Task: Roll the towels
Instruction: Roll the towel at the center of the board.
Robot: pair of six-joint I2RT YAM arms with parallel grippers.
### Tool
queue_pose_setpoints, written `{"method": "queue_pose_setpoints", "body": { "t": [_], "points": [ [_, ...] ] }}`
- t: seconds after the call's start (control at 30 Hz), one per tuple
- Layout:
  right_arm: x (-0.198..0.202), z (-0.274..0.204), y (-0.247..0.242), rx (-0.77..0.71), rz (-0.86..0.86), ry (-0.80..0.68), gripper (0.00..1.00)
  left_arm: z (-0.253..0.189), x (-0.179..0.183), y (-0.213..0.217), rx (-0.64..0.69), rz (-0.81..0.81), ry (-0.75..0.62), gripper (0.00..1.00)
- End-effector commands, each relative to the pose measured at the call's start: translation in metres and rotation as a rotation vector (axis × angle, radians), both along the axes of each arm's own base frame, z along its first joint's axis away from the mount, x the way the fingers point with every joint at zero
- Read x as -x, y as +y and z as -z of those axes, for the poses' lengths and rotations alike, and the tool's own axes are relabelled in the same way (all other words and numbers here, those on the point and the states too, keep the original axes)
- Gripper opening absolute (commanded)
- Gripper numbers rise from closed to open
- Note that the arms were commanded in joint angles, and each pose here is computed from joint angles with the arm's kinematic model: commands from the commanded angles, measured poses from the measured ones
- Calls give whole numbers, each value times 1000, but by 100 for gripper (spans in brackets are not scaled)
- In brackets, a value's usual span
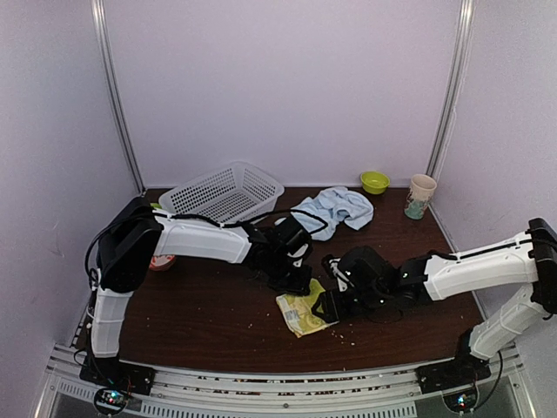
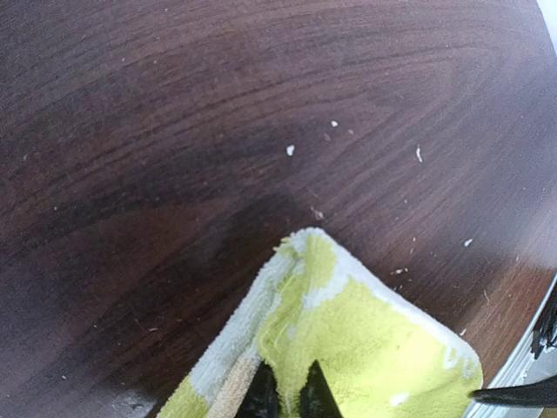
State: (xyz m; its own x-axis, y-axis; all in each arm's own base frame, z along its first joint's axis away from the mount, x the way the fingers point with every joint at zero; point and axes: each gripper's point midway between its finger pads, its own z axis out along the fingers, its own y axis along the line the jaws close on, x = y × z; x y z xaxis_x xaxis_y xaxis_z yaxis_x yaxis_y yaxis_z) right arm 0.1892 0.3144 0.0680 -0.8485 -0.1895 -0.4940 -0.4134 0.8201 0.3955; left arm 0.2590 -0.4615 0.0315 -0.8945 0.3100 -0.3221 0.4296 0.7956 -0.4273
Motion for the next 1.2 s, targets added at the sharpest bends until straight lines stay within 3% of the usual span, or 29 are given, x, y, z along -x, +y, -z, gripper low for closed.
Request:
{"method": "queue_pose_setpoints", "body": {
  "t": [0.0, 0.1, 0.17, 0.57, 0.7, 0.9, 1.03, 1.17],
  "points": [
    [-10, -9, -18, 88, 60, -49, 48, 12, -5, 7, -34, -18, 2, 2],
    [-8, 2, -21, 142, 42, -35, 28, 15, -4, 9, -41, -17, 7, 0],
    [-4, 9, -20, 152, 22, -19, 23, 15, -3, 10, -42, -16, 8, 0],
    [24, 59, -43, 311, -5, 94, 19, 23, 3, 20, -60, -26, 18, 0],
    [26, 55, -45, 293, 2, 92, 27, 30, 6, 26, -72, -25, 26, 0],
    [8, -3, -19, 116, 20, 16, 49, 35, 9, 31, -85, -22, 29, 0],
    [-9, -25, -18, 23, 62, 9, 56, 34, 9, 30, -84, -19, 27, 0],
    [-23, -17, -27, -39, 89, 49, 59, 35, 10, 30, -86, -18, 27, 0]
  ]
}}
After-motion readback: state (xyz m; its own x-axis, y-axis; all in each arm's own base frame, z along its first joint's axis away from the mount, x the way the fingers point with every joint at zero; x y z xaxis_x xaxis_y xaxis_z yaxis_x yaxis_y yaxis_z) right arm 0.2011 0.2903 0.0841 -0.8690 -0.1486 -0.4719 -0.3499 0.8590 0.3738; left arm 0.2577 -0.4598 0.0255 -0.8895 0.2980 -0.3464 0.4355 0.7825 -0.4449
